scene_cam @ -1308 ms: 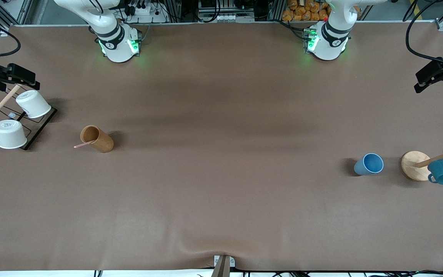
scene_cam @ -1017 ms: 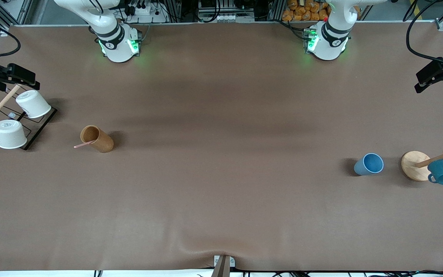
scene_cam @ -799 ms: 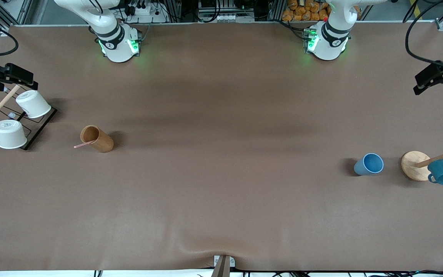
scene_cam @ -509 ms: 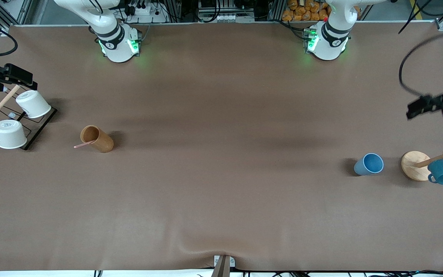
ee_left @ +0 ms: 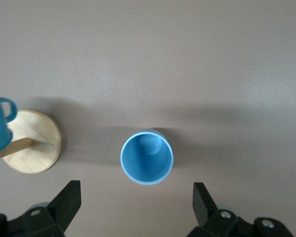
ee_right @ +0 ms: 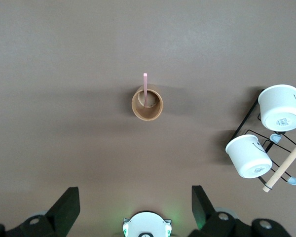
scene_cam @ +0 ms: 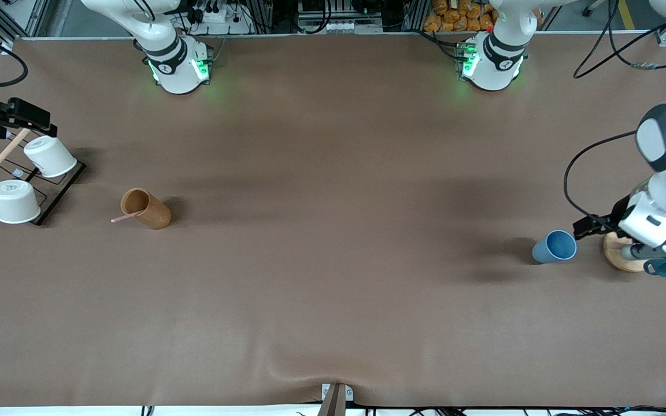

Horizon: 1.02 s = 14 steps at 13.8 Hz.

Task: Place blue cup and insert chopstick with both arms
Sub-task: 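Reach the left gripper to the blue cup while the right gripper reaches the chopstick, then grasp the blue cup with the left gripper while the right gripper grasps the chopstick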

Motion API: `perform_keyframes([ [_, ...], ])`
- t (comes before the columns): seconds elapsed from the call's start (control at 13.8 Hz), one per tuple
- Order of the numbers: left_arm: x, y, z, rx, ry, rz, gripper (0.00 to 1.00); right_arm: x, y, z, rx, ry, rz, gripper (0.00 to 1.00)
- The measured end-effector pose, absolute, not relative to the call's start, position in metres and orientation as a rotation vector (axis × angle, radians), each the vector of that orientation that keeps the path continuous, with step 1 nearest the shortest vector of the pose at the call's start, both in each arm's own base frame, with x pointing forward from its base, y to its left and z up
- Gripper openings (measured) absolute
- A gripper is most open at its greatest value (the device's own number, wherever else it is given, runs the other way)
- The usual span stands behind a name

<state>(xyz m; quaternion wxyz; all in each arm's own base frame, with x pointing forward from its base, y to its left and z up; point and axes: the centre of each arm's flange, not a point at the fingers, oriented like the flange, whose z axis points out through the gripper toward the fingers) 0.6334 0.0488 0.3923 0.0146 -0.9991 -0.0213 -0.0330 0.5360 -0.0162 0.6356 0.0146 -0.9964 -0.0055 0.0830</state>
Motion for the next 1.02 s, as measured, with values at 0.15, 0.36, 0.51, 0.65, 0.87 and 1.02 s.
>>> perform_keyframes([
  [0.15, 0.636, 0.056, 0.367, -3.111, -0.078, -0.114, 1.0, 0.538, -0.017, 0.632, -3.101, -0.016, 0.267, 1.0],
  [0.36, 0.634, 0.072, 0.331, -3.115, -0.081, -0.089, 1.0, 0.54, -0.018, 0.629, -3.1, -0.013, 0.275, 1.0],
  [0.51, 0.633, 0.073, 0.317, -3.118, -0.078, -0.059, 0.96, 0.545, -0.017, 0.618, -3.097, -0.013, 0.308, 1.0],
  [0.65, 0.632, 0.073, 0.307, -3.121, -0.077, -0.033, 0.89, 0.562, -0.017, 0.583, -3.086, -0.011, 0.406, 1.0],
  [0.87, 0.63, 0.075, 0.289, -3.124, -0.082, 0.011, 0.77, 0.579, -0.02, 0.547, -3.075, -0.002, 0.488, 1.0],
  [1.02, 0.629, 0.076, 0.278, -3.126, -0.085, 0.036, 0.73, 0.583, -0.02, 0.54, -3.071, -0.003, 0.505, 1.0],
])
